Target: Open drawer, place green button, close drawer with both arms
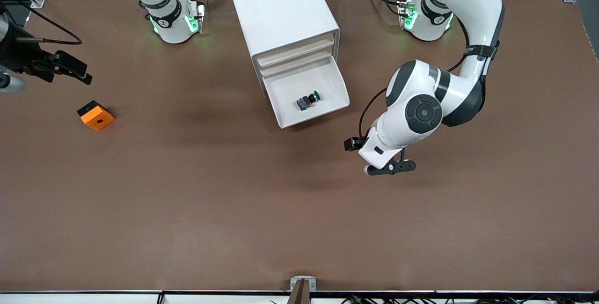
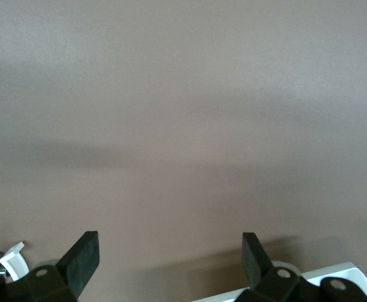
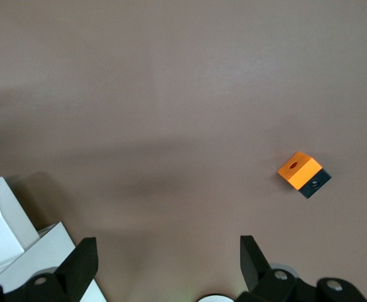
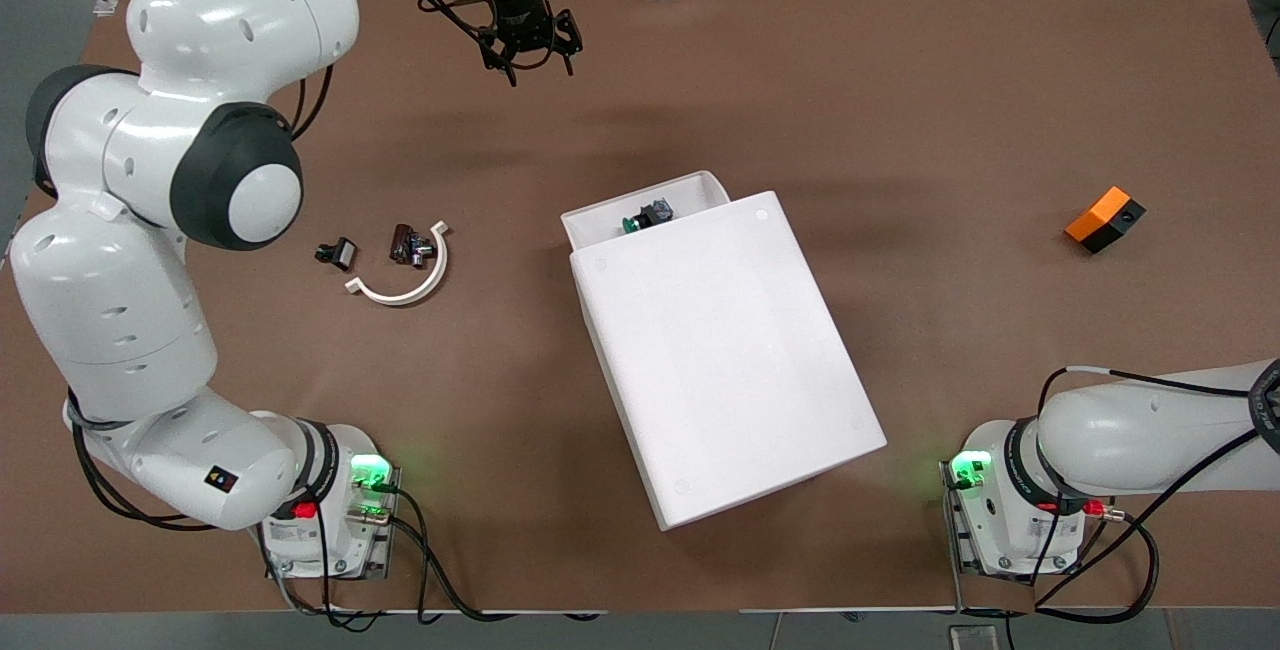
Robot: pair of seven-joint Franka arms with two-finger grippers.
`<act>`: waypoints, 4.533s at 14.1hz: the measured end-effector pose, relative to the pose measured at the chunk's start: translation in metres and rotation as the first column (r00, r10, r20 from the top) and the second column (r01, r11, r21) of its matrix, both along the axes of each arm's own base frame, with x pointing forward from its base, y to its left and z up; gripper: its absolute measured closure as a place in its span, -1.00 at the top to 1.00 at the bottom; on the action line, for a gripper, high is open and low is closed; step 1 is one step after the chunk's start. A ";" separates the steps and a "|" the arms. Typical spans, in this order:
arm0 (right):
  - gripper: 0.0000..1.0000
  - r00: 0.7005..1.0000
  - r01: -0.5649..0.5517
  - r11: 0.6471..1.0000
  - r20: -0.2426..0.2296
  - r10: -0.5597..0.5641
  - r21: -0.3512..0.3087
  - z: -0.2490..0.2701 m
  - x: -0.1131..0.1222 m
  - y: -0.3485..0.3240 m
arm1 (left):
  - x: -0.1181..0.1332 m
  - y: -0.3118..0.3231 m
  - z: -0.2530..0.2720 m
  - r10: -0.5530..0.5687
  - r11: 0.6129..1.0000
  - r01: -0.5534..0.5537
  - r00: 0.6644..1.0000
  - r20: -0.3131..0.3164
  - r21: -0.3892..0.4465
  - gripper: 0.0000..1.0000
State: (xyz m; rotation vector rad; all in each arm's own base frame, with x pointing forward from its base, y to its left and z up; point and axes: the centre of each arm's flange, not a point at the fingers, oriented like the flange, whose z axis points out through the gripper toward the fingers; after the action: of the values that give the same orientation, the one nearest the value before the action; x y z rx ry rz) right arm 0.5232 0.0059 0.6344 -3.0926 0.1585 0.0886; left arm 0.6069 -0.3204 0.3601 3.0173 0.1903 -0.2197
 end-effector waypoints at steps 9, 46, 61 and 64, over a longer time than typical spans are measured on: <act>1.00 0.999 0.005 1.000 0.041 -0.004 -0.021 0.019 0.001 -0.005 | -0.039 -0.022 -0.045 -0.059 0.998 0.059 0.998 0.004 -0.021 1.00; 1.00 0.999 -0.002 1.000 0.052 0.003 -0.022 0.022 0.002 0.000 | -0.244 -0.197 -0.170 -0.122 0.992 0.110 0.953 -0.279 -0.057 1.00; 1.00 0.998 -0.004 1.000 0.070 0.006 -0.023 0.030 0.002 0.001 | 0.053 0.155 0.100 0.016 0.998 -0.021 0.998 0.065 0.067 1.00; 1.00 0.998 -0.006 1.000 0.070 0.007 -0.023 0.030 0.002 0.002 | 0.036 0.157 0.144 -0.013 0.992 0.001 0.996 0.091 0.128 1.00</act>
State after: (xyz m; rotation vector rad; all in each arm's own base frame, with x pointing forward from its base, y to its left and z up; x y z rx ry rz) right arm 0.5253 0.0076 0.6646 -3.1134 0.1481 -0.0215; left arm 0.6429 -0.1634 0.5044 3.1466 0.1923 -0.0724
